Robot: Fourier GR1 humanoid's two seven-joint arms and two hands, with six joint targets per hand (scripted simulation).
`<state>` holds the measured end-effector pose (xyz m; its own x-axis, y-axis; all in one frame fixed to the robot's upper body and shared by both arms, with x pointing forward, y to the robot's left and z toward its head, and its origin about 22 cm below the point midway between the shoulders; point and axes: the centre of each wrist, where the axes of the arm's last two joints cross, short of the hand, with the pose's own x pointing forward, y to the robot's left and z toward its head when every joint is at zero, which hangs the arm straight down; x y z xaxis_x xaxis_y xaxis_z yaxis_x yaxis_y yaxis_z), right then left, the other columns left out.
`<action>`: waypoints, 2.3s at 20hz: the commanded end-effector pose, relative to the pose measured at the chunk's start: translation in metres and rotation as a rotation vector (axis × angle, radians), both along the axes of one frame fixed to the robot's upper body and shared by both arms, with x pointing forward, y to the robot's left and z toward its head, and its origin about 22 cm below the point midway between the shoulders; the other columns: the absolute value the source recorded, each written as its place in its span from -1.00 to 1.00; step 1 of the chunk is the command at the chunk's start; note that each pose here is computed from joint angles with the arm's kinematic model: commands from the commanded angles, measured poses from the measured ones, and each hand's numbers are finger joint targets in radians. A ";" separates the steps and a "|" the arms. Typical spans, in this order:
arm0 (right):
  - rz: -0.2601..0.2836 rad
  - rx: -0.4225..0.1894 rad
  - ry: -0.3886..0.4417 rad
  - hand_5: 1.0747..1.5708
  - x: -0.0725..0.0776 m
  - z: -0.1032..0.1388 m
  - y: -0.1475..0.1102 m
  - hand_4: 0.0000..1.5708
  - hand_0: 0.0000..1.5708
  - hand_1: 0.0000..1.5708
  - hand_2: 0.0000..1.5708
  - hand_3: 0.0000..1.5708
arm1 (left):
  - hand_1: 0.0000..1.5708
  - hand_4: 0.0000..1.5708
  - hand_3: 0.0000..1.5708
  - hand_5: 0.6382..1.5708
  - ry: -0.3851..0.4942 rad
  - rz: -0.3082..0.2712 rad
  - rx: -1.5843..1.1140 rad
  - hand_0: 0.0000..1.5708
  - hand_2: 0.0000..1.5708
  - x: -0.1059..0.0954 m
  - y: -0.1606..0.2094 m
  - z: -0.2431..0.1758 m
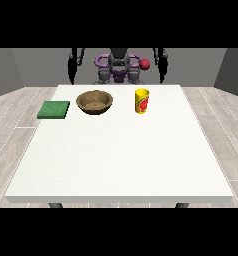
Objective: Pick the cup and pour the ball into the bowl, then pick the bowl and place it on the pad
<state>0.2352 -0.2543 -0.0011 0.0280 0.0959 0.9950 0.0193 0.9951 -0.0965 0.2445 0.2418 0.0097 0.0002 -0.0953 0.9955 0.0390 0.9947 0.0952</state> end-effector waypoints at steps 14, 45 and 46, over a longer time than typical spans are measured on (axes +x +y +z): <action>0.070 0.204 -0.283 0.98 0.023 0.099 0.111 0.07 -1.00 -1.00 -0.68 -0.48 | -1.00 -1.00 -1.00 1.00 -0.258 0.013 -0.289 -1.00 -1.00 0.062 -0.010 0.108; -0.057 0.033 -0.429 0.98 0.114 0.139 0.032 -0.16 -1.00 -1.00 -0.46 -0.21 | -1.00 -1.00 -1.00 0.93 -0.408 -0.002 -0.145 -1.00 -1.00 0.083 -0.010 -0.037; -0.006 0.000 -0.456 0.98 0.110 0.152 0.046 -0.16 -1.00 -1.00 -0.49 -0.24 | -1.00 -1.00 -1.00 0.93 -0.426 0.045 -0.135 -1.00 -1.00 0.088 -0.025 -0.042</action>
<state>0.3419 -0.2106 0.1411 -0.3921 0.0790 0.9165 0.0862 0.9951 -0.0489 0.3276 0.2227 -0.0157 -0.4086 0.0534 0.9112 0.0221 0.9986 -0.0486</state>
